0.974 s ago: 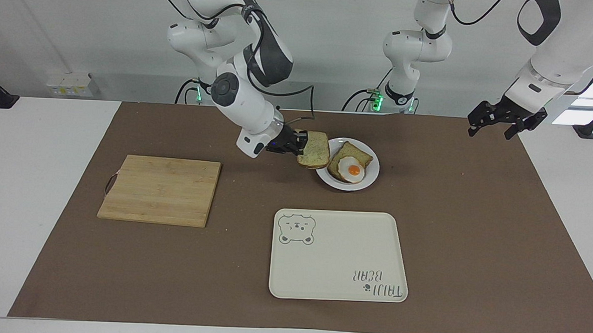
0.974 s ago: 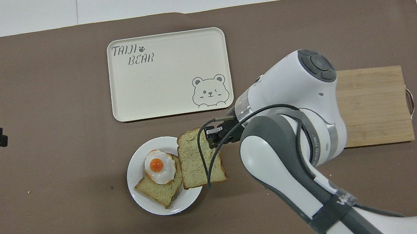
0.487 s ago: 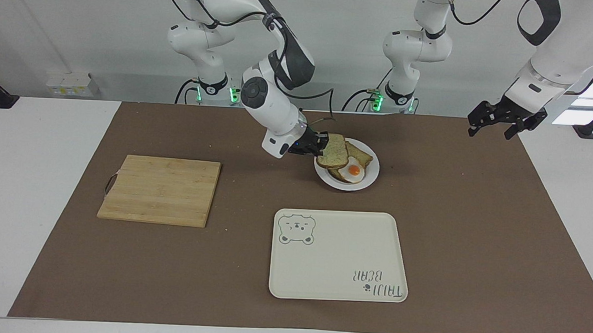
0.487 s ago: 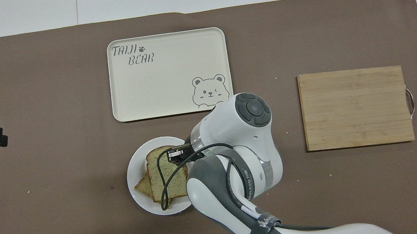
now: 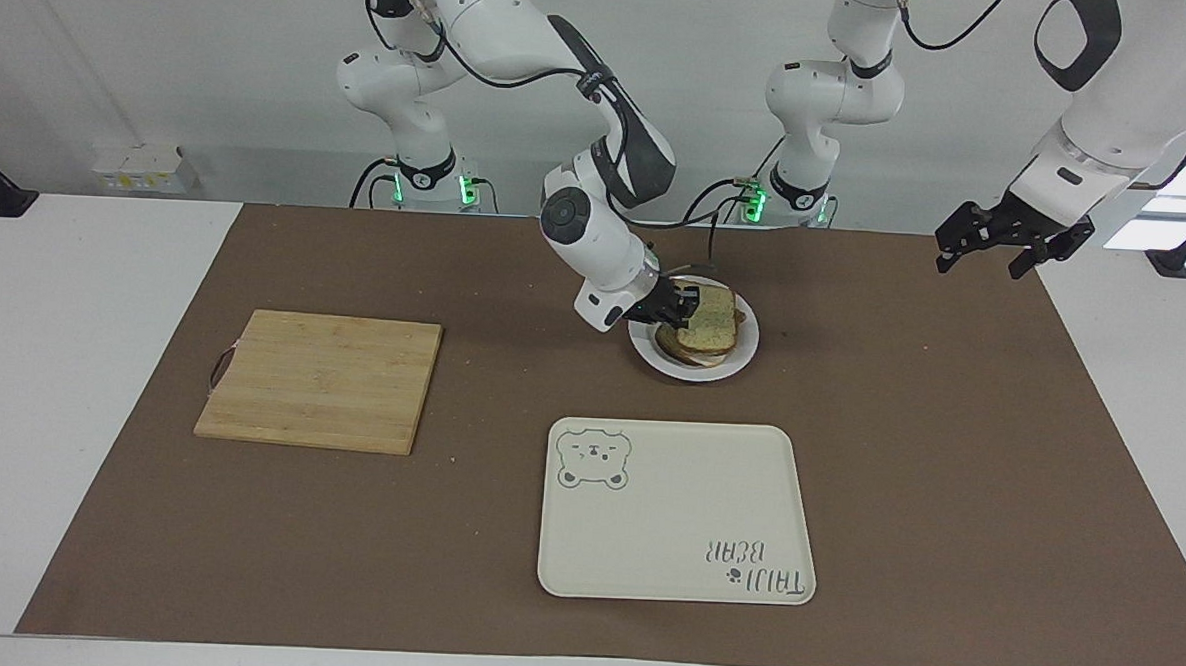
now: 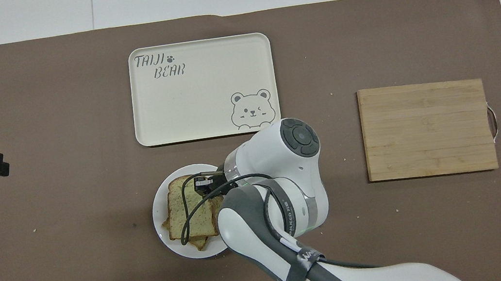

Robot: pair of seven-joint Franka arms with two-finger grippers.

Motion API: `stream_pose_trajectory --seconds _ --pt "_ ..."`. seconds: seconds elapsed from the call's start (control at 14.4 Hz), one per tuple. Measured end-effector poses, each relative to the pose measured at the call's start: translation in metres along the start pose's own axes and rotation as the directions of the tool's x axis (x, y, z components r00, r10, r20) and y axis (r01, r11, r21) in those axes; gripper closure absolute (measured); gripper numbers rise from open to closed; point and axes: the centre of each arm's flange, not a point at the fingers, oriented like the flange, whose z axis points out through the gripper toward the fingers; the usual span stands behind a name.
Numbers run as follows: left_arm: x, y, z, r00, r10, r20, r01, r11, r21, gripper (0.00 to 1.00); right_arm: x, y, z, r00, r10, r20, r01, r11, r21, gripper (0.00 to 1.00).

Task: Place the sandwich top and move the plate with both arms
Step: 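Lower the bread onto the egg and open the right gripper, then withdraw the right gripper while the left gripper reaches the plate rim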

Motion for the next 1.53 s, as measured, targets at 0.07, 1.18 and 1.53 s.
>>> stream_pose_trajectory --seconds 0.07,1.18,1.53 --pt "0.0 0.0 0.0 1.0 0.0 0.0 0.0 1.0 0.0 0.0 0.0 0.0 0.0 1.0 0.0 0.0 0.0 1.0 0.0 0.9" --pt "-0.003 0.017 0.1 0.999 0.048 0.013 -0.045 0.985 -0.169 0.0 0.019 0.018 -0.013 0.977 -0.201 -0.069 0.185 0.964 -0.191 0.09" --pt "-0.014 0.027 0.172 0.998 0.069 0.009 -0.064 0.966 -0.251 0.0 0.05 0.035 -0.106 0.953 -0.224 -0.204 0.178 0.959 -0.221 0.0"
